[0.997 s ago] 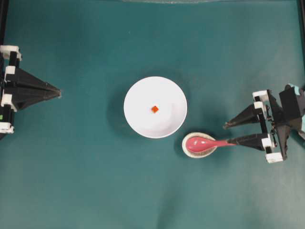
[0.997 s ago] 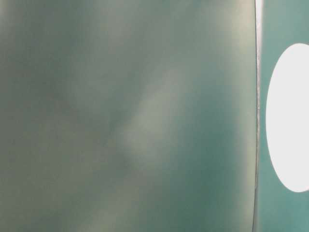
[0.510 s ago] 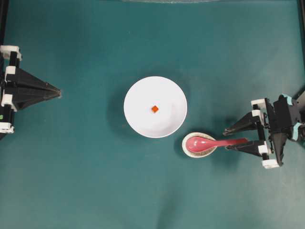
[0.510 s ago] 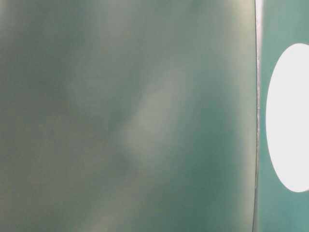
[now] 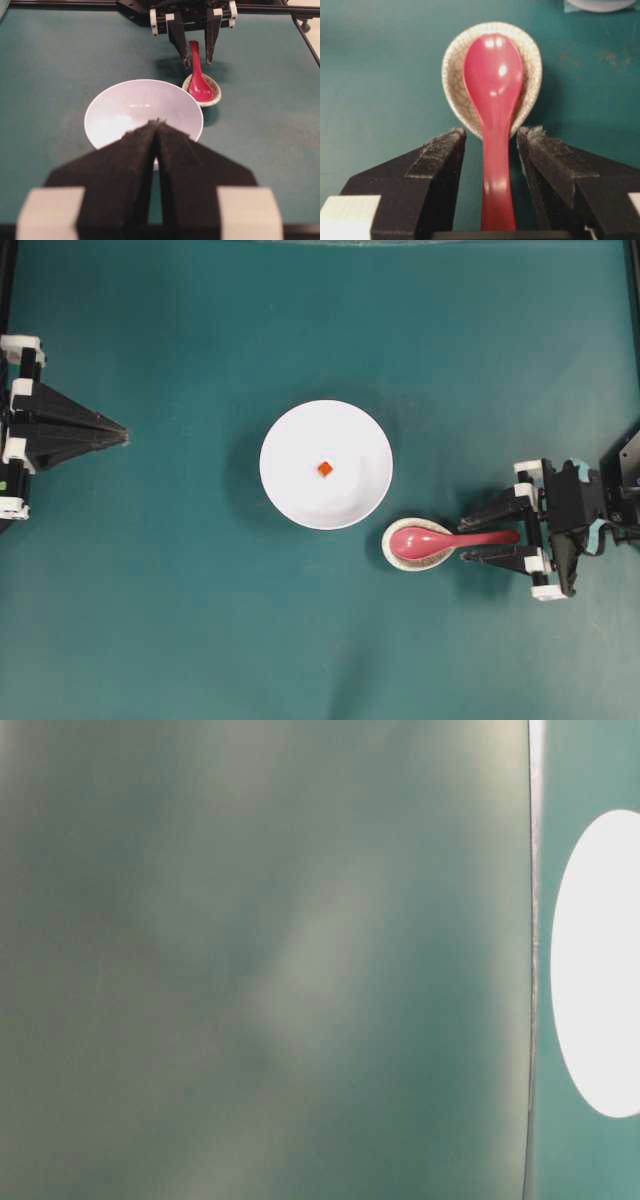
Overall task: Grip the spoon and scoop the red block from the bowl with right arm.
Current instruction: 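Move the right gripper left to the pink spoon's handle, then close the right gripper on the pink spoon handle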
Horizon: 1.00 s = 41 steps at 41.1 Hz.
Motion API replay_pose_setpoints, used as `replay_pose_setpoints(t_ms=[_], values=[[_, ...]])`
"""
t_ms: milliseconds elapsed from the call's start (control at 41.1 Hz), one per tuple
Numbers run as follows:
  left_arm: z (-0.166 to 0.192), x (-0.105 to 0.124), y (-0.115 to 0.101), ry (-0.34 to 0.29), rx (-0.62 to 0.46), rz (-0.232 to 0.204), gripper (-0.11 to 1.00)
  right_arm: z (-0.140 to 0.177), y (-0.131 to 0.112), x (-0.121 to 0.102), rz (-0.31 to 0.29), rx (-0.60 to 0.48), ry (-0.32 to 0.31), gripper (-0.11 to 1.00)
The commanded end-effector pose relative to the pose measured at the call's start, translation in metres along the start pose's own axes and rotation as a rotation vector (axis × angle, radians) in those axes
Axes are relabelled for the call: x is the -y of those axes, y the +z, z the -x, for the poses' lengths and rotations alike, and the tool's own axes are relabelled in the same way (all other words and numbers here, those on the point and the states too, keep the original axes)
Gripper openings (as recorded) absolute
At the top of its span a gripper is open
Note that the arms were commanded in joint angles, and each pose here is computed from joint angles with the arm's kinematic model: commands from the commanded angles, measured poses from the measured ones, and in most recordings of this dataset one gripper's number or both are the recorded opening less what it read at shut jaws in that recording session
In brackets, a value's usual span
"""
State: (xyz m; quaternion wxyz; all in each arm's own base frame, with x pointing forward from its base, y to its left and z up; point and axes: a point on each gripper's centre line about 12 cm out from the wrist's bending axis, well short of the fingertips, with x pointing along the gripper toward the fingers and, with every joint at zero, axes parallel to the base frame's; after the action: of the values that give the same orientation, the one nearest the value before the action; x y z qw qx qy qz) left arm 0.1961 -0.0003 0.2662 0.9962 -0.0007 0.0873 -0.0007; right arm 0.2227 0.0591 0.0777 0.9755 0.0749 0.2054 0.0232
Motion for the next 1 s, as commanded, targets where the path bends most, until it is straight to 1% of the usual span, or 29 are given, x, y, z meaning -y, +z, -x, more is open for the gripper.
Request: replay_pose_setpoints(t_ms=[0,389,972], values=[[-0.0006,0.0003,0.0105,-0.002,0.028,-0.003,-0.01,-0.0028,0.004,-0.003,-0.003,0.024,0.008,0.52],[-0.0006,0.0,0.0105,0.0,0.028,-0.003,-0.01,-0.0007,0.0018,-0.0015,0.001,0.018,0.005,0.52],[-0.0022,0.0003,0.0079,-0.002,0.014,-0.003,-0.01,0.0018,-0.0011,0.0,0.069,0.007,0.002,0.52]])
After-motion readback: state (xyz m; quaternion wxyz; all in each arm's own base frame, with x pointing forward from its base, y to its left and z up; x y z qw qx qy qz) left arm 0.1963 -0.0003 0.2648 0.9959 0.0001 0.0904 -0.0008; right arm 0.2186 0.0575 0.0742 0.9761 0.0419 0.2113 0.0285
